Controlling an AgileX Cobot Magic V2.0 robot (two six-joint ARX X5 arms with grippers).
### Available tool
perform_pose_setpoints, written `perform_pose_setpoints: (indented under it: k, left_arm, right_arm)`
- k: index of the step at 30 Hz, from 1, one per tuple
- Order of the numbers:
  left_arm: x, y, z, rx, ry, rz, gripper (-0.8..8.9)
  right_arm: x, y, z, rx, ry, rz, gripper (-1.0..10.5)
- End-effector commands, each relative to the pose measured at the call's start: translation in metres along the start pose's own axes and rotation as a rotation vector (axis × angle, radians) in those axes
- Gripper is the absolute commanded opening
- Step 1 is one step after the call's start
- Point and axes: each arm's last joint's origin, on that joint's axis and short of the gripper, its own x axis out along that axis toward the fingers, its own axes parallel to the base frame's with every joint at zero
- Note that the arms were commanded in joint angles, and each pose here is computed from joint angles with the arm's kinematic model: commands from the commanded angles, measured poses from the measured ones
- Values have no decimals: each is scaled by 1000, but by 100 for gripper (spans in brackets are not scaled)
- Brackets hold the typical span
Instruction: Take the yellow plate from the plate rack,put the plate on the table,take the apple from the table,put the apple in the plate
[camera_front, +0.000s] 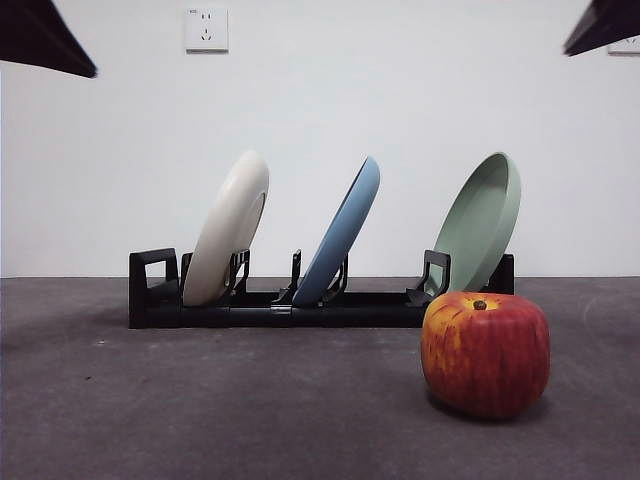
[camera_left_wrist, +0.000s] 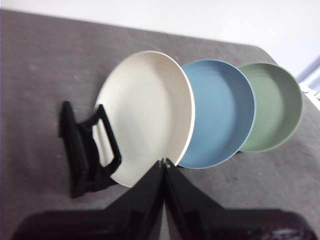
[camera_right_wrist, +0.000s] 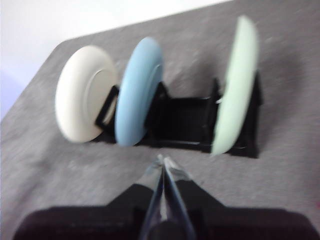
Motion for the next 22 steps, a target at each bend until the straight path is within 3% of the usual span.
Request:
perform_pose_setpoints:
  k: [1, 4, 7, 9, 15, 22]
  left_arm:
    - [16, 3, 13, -15, 44, -35, -3]
    - [31, 1, 27, -16, 71, -57, 24]
    - [47, -3, 40, -11, 93, -88, 184]
    - [59, -6, 47, -5, 108, -104, 224]
    - [105, -18, 60, 6, 181, -152, 224]
    - [162, -24, 48, 22, 264, -64, 222]
  right_arm:
    - [7, -1, 5, -9, 28, 34, 115]
    - [13, -3, 7, 4, 56, 30, 263]
    - [16, -5, 6, 13, 75, 27, 263]
    - [17, -5, 6, 16, 81, 25, 263]
    - [17, -5, 5, 17, 84, 24, 262]
    - [17, -5, 5, 17, 83, 20, 261]
